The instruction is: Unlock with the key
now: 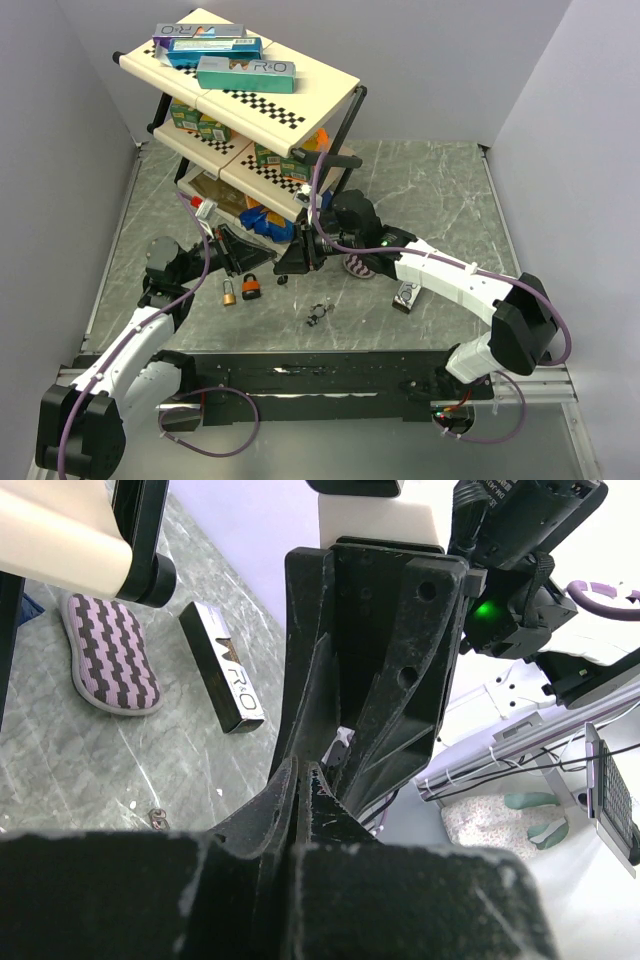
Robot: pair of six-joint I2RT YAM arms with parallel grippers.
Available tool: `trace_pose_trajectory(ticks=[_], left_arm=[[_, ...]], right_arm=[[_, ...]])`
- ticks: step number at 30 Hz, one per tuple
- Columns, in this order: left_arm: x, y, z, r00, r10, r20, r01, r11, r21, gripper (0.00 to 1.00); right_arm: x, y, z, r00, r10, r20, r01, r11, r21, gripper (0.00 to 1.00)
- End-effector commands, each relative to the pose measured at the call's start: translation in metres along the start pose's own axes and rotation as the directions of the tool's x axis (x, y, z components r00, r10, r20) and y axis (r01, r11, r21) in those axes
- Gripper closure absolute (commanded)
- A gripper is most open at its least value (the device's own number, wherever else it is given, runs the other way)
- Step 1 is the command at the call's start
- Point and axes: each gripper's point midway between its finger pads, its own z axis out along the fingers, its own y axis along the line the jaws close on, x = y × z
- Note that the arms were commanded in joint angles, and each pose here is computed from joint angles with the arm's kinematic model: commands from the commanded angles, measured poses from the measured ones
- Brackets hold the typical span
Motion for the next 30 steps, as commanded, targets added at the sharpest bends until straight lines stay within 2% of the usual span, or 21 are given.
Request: trace_pose_trajectory(ticks=[1, 10, 17, 21, 30], left_arm=[[-0.012, -0.014, 0.002, 0.996, 0.081, 0.02, -0.082, 0.996, 0.041, 0.99], [-0.012, -0.014, 0.001, 0.996, 0.083, 0.022, -0.084, 0.996, 0.039, 0.99], [-0.012, -0.015, 0.001, 0.996, 0.085, 0.025, -0.086, 0.996, 0.04, 0.99], [-0.012, -0.017, 0.0, 0.996, 0.087, 0.028, -0.088, 0.995, 0.04, 0.99], [-0.011, -0.019, -0.001, 0.996, 0.085, 0.032, -0.087, 0.995, 0.044, 0.99]], right_arm=[[-0.014, 0.017, -0.001, 0.998, -0.055, 0.027, 0.056, 0.997, -0.045, 0.62], [-0.012, 0.016, -0.002, 0.998, -0.048, 0.03, 0.049, 0.998, -0.038, 0.69], [-0.009, 0.014, -0.004, 0.999, -0.039, 0.032, 0.04, 0.999, -0.027, 0.69], [-0.006, 0.013, -0.006, 0.999, -0.029, 0.034, 0.03, 0.999, -0.027, 0.63], [-0.007, 0.01, -0.014, 0.997, -0.014, 0.076, 0.016, 1.0, -0.021, 0.63]])
